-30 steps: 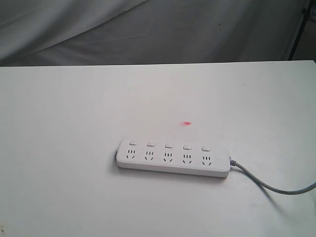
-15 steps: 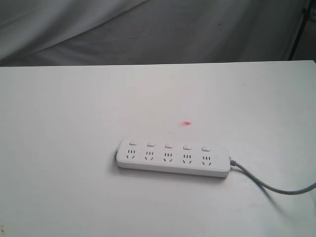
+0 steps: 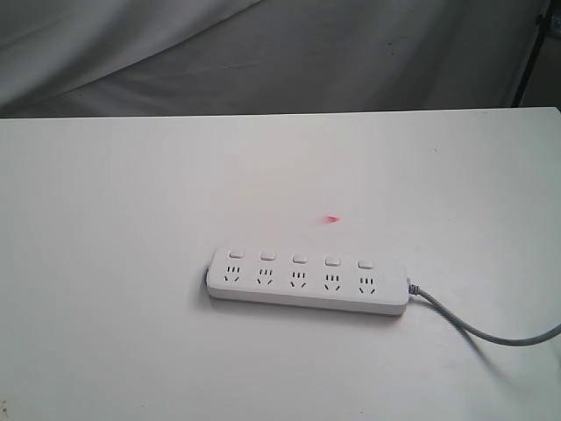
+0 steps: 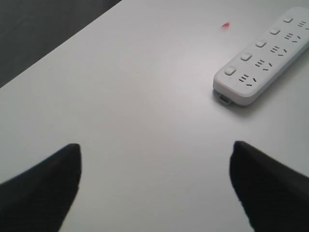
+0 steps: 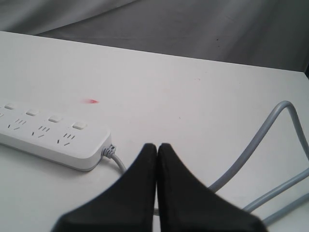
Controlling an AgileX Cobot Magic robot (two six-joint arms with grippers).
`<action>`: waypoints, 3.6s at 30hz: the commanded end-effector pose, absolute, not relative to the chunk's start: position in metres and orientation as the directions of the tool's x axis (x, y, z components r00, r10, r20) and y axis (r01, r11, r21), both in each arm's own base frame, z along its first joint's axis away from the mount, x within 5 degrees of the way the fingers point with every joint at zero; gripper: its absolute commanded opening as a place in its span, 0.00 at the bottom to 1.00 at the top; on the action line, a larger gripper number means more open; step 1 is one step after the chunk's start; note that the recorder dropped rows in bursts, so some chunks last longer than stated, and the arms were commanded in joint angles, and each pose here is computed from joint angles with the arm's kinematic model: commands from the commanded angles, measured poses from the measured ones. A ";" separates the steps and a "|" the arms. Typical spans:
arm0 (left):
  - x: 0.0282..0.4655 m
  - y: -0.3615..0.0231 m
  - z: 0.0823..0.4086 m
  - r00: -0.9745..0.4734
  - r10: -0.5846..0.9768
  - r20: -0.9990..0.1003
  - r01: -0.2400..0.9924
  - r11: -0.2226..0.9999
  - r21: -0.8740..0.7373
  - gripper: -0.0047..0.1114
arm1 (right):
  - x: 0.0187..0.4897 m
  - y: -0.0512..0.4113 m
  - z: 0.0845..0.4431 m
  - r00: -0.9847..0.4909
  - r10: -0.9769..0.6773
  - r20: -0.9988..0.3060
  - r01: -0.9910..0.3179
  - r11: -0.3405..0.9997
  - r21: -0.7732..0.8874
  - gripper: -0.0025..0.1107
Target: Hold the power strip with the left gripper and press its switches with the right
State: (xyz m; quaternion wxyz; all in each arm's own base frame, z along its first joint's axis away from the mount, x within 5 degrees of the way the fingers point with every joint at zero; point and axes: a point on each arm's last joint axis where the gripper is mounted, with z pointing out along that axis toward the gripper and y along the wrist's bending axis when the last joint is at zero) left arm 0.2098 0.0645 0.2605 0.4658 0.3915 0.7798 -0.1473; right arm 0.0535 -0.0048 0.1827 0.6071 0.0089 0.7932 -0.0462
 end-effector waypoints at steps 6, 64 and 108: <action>0.211 0.065 0.264 -0.245 0.459 -0.854 0.742 0.655 0.139 0.86 | 0.053 -0.005 0.182 -0.259 -0.034 -0.965 0.077 0.995 -0.056 0.02; 0.328 -0.058 0.170 -0.009 0.740 -0.673 0.999 0.030 0.020 0.86 | 0.053 -0.005 0.182 -0.259 -0.034 -0.965 0.077 0.995 -0.056 0.02; 0.337 -0.127 0.134 -0.086 0.694 -0.715 0.993 0.115 -0.008 0.86 | 0.053 -0.005 0.182 -0.259 -0.034 -0.965 0.077 0.995 -0.056 0.02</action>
